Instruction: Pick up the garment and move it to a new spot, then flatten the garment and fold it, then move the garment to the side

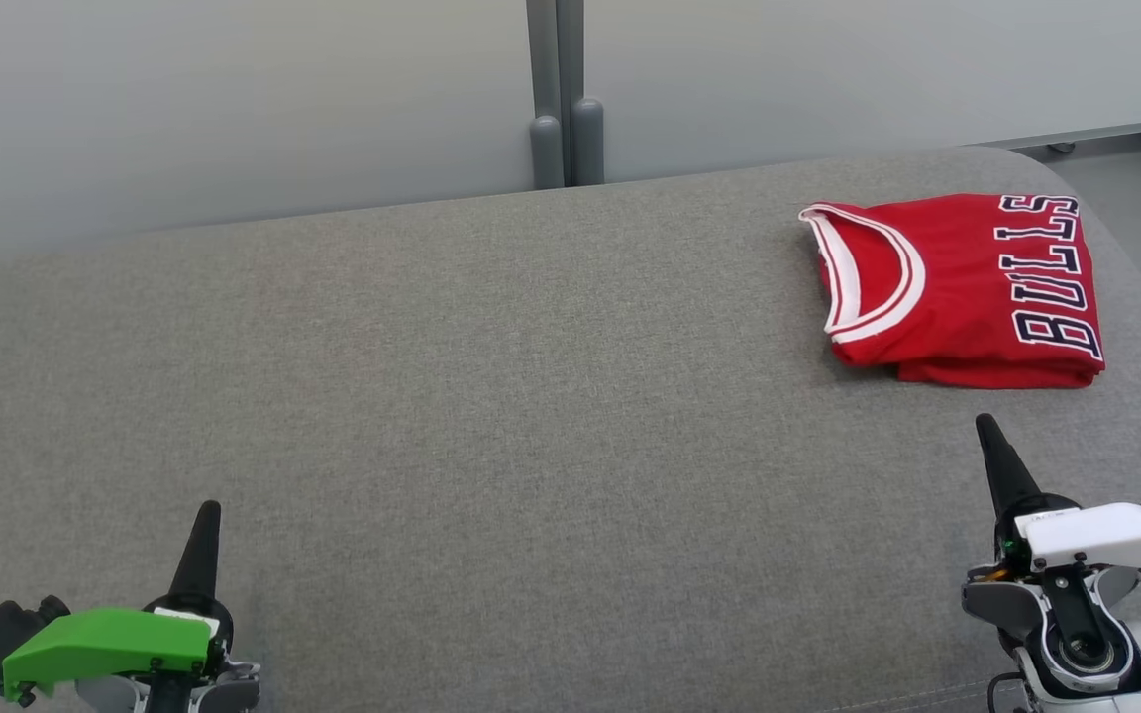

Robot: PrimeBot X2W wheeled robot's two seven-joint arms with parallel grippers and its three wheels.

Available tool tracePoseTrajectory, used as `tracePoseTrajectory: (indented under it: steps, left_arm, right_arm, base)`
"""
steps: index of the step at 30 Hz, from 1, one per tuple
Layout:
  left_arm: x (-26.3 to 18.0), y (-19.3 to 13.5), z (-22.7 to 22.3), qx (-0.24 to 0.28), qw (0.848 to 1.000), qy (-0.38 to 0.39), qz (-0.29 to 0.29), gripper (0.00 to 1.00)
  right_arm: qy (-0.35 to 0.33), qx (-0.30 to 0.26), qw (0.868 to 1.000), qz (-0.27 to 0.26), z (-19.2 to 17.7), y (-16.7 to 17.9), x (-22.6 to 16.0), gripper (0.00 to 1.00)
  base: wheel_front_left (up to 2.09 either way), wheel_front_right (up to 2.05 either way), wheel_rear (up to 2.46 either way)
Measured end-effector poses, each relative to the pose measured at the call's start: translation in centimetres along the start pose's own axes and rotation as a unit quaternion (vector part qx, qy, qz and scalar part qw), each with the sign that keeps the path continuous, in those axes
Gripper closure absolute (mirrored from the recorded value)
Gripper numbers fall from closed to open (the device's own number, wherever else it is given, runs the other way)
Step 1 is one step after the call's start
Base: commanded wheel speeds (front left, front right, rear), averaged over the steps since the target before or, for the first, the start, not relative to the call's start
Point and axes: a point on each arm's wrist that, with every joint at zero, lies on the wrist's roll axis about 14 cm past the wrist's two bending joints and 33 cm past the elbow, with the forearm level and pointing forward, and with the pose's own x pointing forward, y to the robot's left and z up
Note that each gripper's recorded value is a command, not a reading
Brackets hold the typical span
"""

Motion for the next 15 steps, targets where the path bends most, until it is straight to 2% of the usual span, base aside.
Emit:
tracePoseTrajectory:
  steps: [15]
  left_arm:
    - [0.4, -0.7, 0.9, -0.099, 0.995, -0.003, -0.023, 1.0]
  right_arm:
    - [-0.008, 0.116, 0.993, 0.017, 1.2, 0.3, 0.5, 1.0]
  base:
    - [0.0, 0.0, 0.0]
